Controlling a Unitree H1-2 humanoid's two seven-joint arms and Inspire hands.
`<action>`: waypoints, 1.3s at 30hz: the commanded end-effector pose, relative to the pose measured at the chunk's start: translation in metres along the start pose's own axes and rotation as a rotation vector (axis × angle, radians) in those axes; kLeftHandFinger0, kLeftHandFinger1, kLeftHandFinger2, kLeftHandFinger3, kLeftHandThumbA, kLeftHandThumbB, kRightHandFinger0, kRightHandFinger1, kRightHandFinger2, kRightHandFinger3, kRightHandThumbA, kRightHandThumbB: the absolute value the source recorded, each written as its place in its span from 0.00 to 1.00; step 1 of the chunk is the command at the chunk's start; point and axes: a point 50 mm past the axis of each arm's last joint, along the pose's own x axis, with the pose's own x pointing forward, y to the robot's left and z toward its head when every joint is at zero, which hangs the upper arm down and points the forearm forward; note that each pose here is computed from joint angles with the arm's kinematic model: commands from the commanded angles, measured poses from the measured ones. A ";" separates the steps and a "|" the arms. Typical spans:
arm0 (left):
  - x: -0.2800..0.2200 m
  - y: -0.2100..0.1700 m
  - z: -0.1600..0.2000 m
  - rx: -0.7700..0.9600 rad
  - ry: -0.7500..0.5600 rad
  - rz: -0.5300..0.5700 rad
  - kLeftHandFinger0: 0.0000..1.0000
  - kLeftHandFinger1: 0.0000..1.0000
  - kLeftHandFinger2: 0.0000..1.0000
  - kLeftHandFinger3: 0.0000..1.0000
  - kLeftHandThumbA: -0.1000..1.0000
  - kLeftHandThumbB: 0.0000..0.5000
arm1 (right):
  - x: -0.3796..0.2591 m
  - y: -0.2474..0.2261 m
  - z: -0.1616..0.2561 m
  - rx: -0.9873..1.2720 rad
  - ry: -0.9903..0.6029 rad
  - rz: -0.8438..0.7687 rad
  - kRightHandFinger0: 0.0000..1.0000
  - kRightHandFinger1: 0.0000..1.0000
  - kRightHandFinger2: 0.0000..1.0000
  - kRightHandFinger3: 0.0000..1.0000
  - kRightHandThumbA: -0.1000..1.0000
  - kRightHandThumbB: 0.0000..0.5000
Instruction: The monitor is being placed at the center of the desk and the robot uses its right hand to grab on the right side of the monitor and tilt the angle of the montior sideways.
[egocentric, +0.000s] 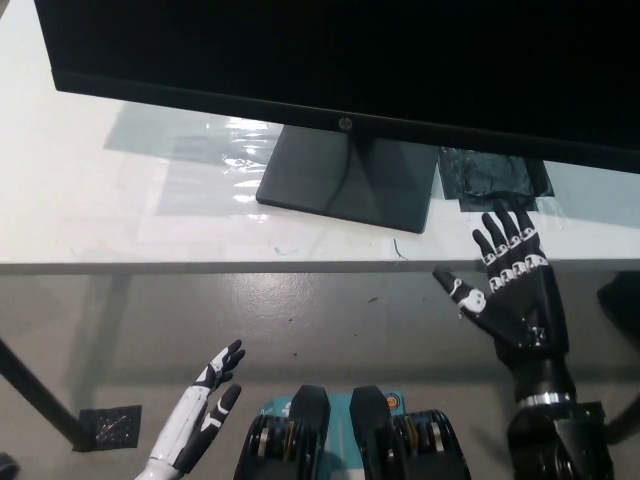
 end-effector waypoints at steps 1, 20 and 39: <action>0.001 0.013 0.009 0.032 -0.087 0.028 1.00 1.00 1.00 1.00 1.00 0.76 | 0.060 0.023 0.012 0.680 0.111 0.138 1.00 1.00 1.00 1.00 1.00 0.71; -0.005 0.010 0.008 0.020 -0.079 0.025 1.00 1.00 1.00 1.00 1.00 0.77 | 0.082 0.013 -0.009 0.799 0.190 0.080 1.00 1.00 1.00 1.00 1.00 0.70; -0.003 0.011 0.008 0.024 -0.082 0.027 1.00 1.00 1.00 1.00 1.00 0.75 | 0.132 0.009 0.027 0.836 0.133 0.084 1.00 1.00 1.00 1.00 1.00 0.80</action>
